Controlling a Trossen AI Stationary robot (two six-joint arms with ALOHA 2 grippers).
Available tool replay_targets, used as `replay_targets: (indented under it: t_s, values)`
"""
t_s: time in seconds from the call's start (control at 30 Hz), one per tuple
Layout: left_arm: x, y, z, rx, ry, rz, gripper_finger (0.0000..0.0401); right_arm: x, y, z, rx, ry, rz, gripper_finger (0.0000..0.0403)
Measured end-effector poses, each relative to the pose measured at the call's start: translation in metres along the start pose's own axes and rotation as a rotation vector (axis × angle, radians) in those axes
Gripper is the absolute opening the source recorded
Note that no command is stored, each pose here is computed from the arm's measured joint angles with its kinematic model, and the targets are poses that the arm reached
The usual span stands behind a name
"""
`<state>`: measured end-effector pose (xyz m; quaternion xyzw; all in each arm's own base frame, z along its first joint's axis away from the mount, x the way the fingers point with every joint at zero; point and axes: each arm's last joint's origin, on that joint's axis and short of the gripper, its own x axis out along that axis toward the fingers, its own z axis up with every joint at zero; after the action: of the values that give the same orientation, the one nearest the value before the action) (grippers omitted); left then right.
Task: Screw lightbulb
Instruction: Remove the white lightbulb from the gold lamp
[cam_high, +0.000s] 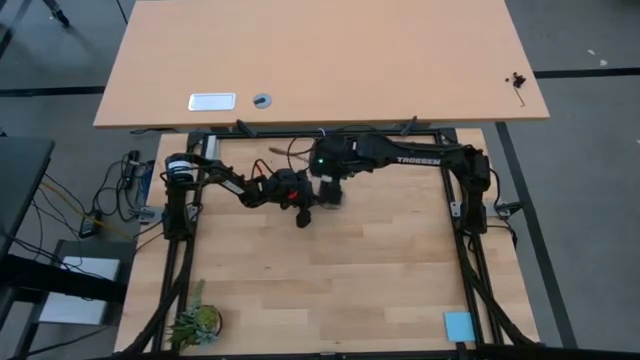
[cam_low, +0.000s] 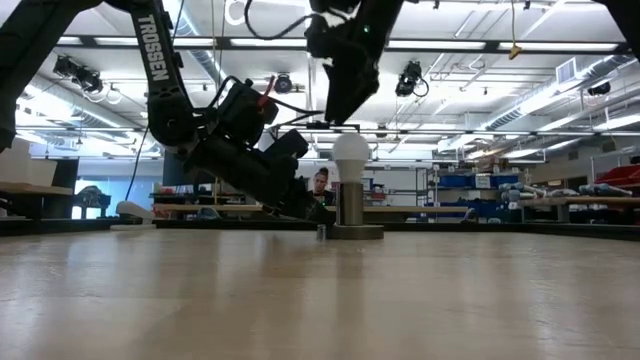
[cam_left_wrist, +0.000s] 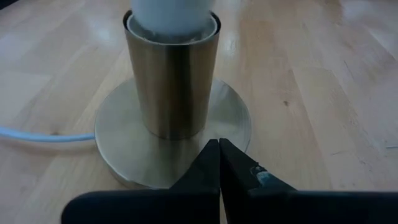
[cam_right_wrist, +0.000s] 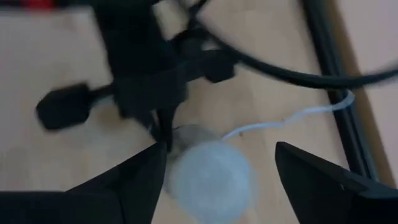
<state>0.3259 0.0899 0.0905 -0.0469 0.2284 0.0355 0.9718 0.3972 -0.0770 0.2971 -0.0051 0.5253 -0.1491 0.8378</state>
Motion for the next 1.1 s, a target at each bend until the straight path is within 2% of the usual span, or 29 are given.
replay_targets:
  t_s: [0.17,0.3,0.57,0.93,1.03,1.1]
  values:
    - [0.0,0.0,0.0,0.0,-0.002,0.0,0.0001,-0.003,-0.002,0.0,0.195,0.015,-0.051,0.0321]
    - [0.0,0.0,0.0,0.0,-0.002,-0.002,0.0001,-0.003,-0.001,-0.006,0.418,0.073,-0.047,0.0321]
    - [0.0,0.0,0.0,0.0,-0.003,-0.002,0.0001,0.001,0.004,-0.007,0.66,0.039,-0.11,0.032]
    - [0.0,0.0,0.0,0.0,-0.003,-0.003,0.0001,0.022,0.007,-0.019,0.674,0.072,-0.127,0.0301]
    - [0.0,0.0,0.0,0.0,-0.003,-0.003,0.0001,0.023,0.007,-0.02,0.629,0.078,-0.127,0.0282]
    - [0.0,0.0,0.0,0.0,-0.003,-0.003,0.0001,0.023,0.006,-0.019,0.547,0.081,-0.12,0.0266]
